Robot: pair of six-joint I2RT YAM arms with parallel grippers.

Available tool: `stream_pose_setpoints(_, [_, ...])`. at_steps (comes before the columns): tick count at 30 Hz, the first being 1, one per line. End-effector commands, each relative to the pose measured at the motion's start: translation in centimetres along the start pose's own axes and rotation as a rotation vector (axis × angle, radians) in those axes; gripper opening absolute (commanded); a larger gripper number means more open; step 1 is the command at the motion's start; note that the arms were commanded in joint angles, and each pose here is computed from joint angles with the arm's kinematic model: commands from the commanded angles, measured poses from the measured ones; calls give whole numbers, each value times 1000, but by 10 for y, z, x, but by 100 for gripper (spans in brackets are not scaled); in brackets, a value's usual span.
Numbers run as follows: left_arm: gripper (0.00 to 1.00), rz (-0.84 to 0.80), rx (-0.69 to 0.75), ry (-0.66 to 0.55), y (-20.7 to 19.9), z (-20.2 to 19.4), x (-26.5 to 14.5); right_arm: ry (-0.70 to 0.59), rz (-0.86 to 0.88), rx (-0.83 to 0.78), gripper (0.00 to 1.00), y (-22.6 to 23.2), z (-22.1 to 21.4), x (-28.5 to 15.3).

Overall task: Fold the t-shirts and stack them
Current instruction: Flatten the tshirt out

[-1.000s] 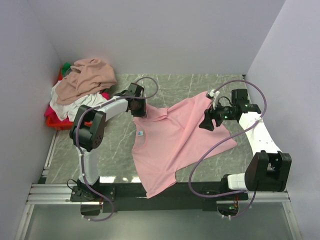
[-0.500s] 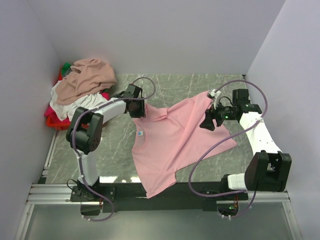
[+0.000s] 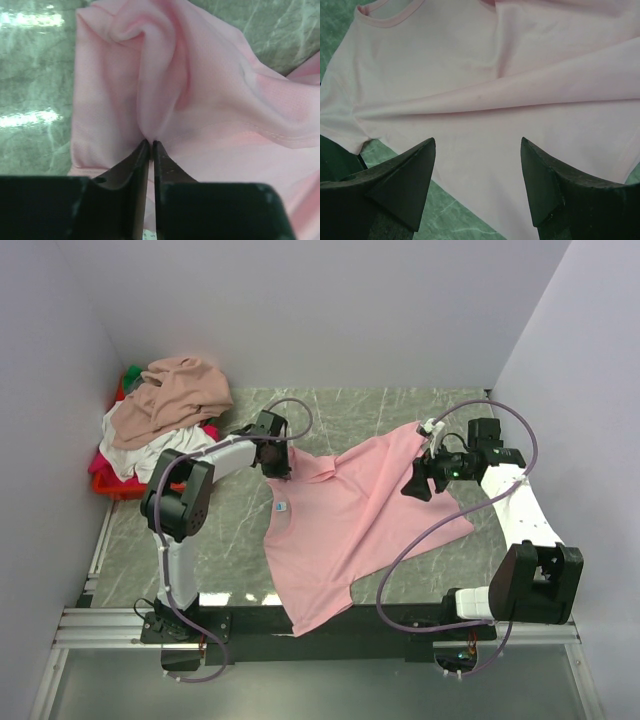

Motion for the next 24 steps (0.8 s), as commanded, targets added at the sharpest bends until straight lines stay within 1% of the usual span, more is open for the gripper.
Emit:
stream_pose_setpoints(1, [13, -71, 7, -31, -13, 18, -2, -30, 4, -26, 75, 3, 6, -8])
stream_pose_setpoints(3, [7, -80, 8, -25, -14, 20, 0, -32, 5, -25, 75, 3, 6, -9])
stream_pose_setpoints(4, [0, -82, 6, -29, -14, 22, 1, -34, 6, -25, 75, 4, 6, -9])
stream_pose_setpoints(6, [0, -82, -2, -60, -12, 33, -3, -34, 3, -27, 75, 3, 6, -10])
stream_pose_setpoints(9, [0, -104, -56, -138, -3, 59, -17, -39, -3, -29, 75, 3, 6, -12])
stream_pose_setpoints(10, [0, -125, -76, -178, -1, 74, -23, -39, -4, -28, 75, 2, 6, -12])
stream_pose_setpoints(11, [0, -161, -106, -217, 8, 88, -27, -39, -3, -29, 75, 1, 7, -11])
stream_pose_setpoints(13, [0, -239, -166, -285, 13, 118, -30, -37, -2, -25, 75, 0, 7, -10])
stream_pose_setpoints(14, [0, -332, -183, -322, 19, 133, -34, -39, -5, -25, 75, -1, 9, -11])
stream_pose_setpoints(15, [0, -399, -241, -327, 20, 143, -33, -41, -6, -28, 75, -1, 11, -11])
stream_pose_setpoints(16, [2, -461, -267, -331, 24, 156, -21, -39, -7, -23, 75, -3, 12, -10])
stream_pose_setpoints(17, [9, -558, -291, -321, 29, 163, -22, -35, -9, -22, 75, -4, 13, -10])
stream_pose_setpoints(18, [19, -600, -351, -332, 31, 173, -20, -39, -14, -27, 75, -6, 16, -10])
stream_pose_setpoints(19, [25, -619, -363, -342, 34, 179, -12, -31, -19, -22, 75, -9, 17, -9])
stream_pose_setpoints(21, [48, -599, -364, -356, 37, 185, -10, -25, -33, -23, 75, -15, 20, -8])
stream_pose_setpoints(23, [51, -568, -334, -393, 38, 192, -23, -7, -52, -11, 75, -23, 20, -4])
stream_pose_setpoints(24, [52, -526, -291, -417, 39, 192, -28, -17, -78, -9, 75, -29, 27, -4])
Point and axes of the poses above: each gripper's point midway between its finger pads, its own x axis out along the fingers, its own y axis along the line the jaws close on, z = x × y, the point moved 7 cm from there along -x, back along the fingers, and after that the axes turned 14 degrees about x, right-handed, at the moved point
